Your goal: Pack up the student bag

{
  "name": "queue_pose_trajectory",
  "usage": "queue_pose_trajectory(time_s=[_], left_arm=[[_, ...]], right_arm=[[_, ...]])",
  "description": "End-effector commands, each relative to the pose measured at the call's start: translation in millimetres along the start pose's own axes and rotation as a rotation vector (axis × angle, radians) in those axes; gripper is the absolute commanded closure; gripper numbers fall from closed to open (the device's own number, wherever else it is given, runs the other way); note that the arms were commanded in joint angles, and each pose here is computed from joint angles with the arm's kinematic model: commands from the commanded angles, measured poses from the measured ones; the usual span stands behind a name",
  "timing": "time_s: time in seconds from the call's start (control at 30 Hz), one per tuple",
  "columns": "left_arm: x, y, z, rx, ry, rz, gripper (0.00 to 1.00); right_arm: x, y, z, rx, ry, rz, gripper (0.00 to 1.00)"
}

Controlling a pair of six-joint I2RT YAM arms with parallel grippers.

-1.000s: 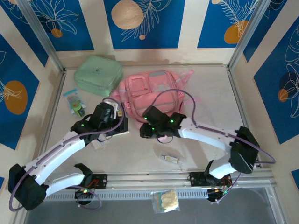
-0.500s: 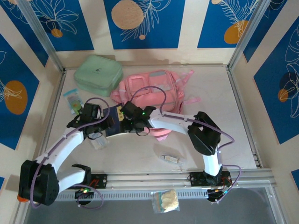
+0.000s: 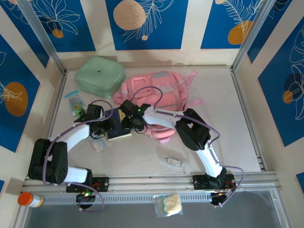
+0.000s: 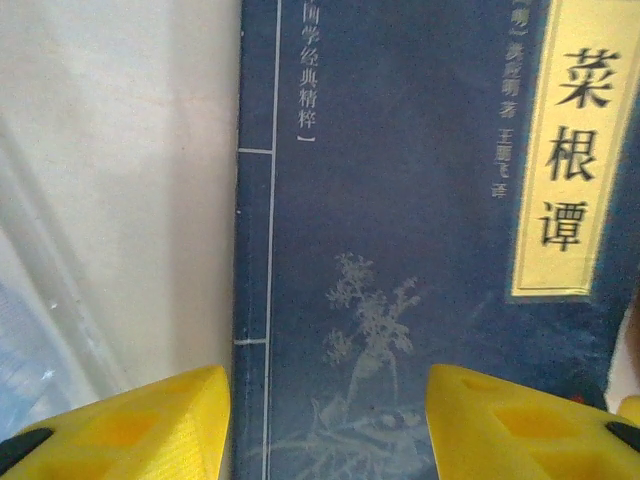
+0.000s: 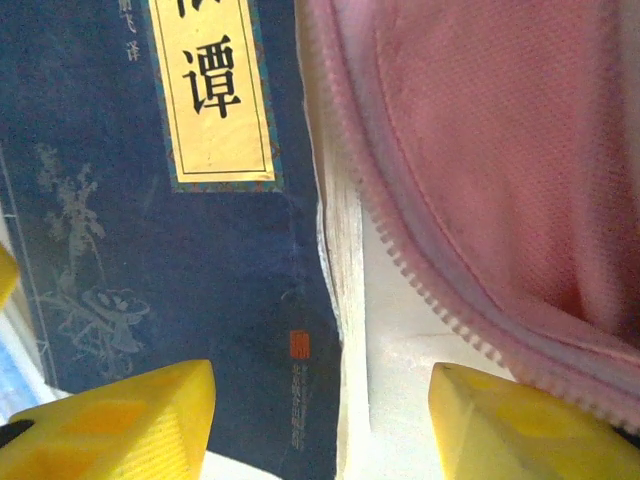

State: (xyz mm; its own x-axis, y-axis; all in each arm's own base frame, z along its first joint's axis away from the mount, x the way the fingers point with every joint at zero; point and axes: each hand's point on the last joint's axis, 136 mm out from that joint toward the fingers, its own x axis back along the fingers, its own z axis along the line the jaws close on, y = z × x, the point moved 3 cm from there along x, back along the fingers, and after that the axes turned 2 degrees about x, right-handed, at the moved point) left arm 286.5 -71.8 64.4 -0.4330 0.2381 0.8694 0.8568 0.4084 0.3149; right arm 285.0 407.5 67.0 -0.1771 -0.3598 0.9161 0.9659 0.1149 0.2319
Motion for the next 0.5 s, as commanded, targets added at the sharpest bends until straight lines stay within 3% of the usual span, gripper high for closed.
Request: queue_pose_trajectory(time_s=[0.0,0.17,0.47], left_arm=[[-8.6,-2.0,-1.2,0.003,-0.039,0.021,0.46],[-13.2,-16.8,-7.1,0.045,-0.116,0.068,0.48],[0.6,-57.7,1.6,0.070,-0.101,0.090,0.51]], right_arm=[[-10.1,5.1,-1.0,0.035,-0.017,0.011,0.40],[-16.7,1.4,4.8,0.057,0.013,0.034,0.44],[-11.9,-25.5,18.5,0.128,0.051,0.083,0.52]])
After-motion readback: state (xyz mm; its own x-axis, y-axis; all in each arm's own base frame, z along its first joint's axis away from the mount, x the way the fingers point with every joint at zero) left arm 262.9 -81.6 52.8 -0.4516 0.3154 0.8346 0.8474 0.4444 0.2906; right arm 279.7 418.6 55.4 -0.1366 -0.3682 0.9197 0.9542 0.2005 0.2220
